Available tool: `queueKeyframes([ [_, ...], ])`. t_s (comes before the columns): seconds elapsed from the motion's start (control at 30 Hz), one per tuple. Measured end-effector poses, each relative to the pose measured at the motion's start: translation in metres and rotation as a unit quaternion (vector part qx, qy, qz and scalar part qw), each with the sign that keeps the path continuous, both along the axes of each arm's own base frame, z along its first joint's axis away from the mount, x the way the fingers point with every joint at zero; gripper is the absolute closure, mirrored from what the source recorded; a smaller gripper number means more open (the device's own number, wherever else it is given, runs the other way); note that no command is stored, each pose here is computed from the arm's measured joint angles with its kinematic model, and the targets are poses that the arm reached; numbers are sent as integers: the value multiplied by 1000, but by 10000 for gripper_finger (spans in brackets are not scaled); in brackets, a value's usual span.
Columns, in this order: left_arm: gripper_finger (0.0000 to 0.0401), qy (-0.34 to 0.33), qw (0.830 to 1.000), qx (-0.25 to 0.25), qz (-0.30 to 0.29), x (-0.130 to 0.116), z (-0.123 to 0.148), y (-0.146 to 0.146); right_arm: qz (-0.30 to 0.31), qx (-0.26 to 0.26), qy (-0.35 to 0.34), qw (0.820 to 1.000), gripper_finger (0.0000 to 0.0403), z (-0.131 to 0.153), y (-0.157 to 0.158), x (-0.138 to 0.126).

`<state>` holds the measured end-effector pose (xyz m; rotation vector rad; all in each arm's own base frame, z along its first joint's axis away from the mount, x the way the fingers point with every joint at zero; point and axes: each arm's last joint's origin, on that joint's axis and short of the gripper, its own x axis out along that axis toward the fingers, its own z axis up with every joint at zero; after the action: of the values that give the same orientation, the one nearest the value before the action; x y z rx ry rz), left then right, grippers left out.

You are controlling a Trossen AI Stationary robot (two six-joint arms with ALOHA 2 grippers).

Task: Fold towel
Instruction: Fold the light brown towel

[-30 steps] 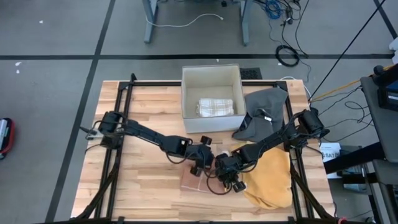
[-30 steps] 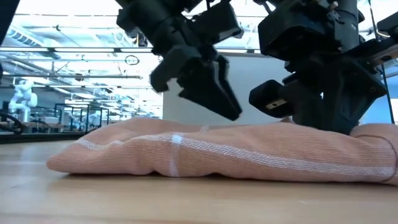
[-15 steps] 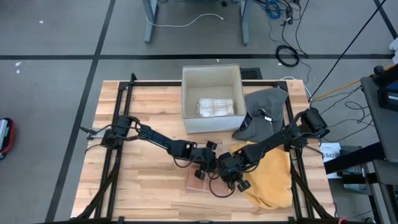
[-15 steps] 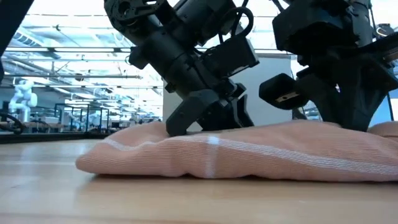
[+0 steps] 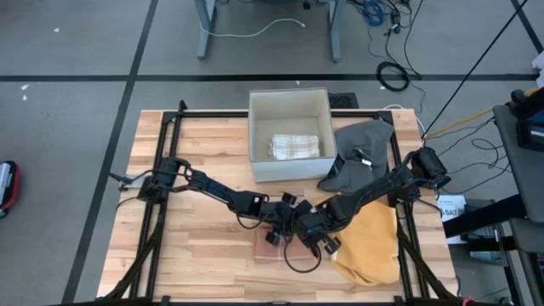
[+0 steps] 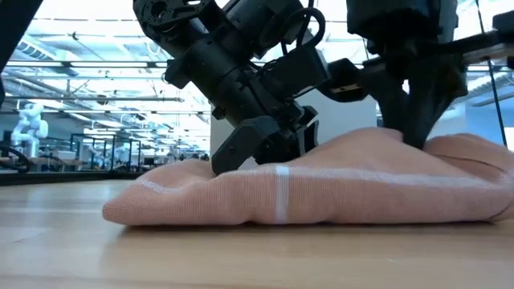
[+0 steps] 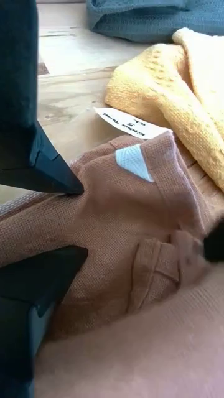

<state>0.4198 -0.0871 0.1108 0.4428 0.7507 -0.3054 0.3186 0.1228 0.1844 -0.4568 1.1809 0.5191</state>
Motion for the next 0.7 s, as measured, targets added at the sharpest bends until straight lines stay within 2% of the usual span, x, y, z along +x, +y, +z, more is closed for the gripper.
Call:
queueKeyframes([
  [0.23,238,2,1000,-13,-14,0,0,-1,-5,-75,-29,997,395,-3,-15,4],
  [0.7,238,5,1000,-17,-16,0,-1,-2,-6,-76,-10,997,394,-28,-30,1],
])
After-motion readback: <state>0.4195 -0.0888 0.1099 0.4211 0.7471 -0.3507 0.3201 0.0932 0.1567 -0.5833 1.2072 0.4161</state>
